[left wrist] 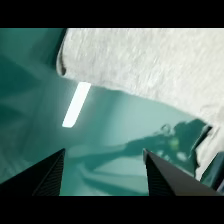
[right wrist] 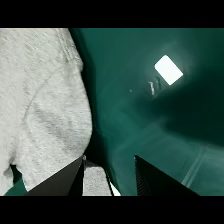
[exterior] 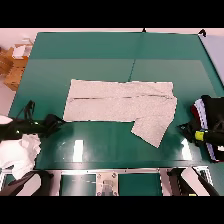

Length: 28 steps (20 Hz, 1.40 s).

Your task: Fold the shirts.

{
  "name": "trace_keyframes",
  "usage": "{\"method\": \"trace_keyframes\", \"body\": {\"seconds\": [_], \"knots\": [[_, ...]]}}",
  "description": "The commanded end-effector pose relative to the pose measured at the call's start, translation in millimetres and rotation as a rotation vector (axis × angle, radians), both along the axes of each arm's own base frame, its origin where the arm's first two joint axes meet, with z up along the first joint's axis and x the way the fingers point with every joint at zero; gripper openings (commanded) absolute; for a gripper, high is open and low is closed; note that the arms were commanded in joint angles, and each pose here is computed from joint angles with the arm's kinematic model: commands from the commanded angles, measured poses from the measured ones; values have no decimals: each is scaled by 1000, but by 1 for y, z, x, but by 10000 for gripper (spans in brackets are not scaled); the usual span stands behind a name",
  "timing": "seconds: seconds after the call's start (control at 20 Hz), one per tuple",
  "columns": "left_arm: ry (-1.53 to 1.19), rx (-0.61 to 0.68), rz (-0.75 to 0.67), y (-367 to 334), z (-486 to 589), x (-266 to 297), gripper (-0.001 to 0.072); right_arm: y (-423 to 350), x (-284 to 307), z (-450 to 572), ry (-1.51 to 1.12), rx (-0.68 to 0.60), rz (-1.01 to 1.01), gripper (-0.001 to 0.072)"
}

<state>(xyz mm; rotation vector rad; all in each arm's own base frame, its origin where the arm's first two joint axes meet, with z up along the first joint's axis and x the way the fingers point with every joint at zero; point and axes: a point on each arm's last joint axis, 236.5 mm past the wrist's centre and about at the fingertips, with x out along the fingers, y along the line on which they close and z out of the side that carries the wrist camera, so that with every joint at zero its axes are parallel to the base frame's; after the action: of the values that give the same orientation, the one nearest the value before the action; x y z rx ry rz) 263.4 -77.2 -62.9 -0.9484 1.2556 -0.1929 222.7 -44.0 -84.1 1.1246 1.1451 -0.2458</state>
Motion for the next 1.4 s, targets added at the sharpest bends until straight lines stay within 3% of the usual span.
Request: {"method": "trace_keyframes", "body": {"seconds": [0.0,0.15,0.25,0.4,0.85,0.9,0.95,1.05,1.1,1.15,1.2,1.35], "knots": [[-88,-9,108,-9,-6,20,557,19,-5,-21,24,-5,17,367],[-140,87,127,-30,-13,37,557,37,11,-22,-6,33,27,370],[-159,110,145,-40,-13,42,556,44,21,-23,-18,53,21,425],[-164,113,165,-46,-13,44,525,52,23,-32,0,44,49,425],[-72,107,234,-44,-39,53,526,56,22,-38,18,44,64,421],[-87,114,246,-41,-37,58,469,56,22,-38,18,44,64,420],[-93,117,251,-40,-36,59,325,56,22,-38,18,44,64,391],[-86,119,250,-40,-38,59,273,56,23,-38,12,39,74,260],[-89,123,244,-40,-39,59,106,56,23,-38,7,35,83,179],[-94,127,238,-40,-39,59,25,57,23,-37,7,38,87,101],[-101,129,231,-40,-37,60,24,57,24,-34,4,43,94,20],[-148,130,82,-53,-17,62,23,62,28,-20,-6,66,148,13]]}}
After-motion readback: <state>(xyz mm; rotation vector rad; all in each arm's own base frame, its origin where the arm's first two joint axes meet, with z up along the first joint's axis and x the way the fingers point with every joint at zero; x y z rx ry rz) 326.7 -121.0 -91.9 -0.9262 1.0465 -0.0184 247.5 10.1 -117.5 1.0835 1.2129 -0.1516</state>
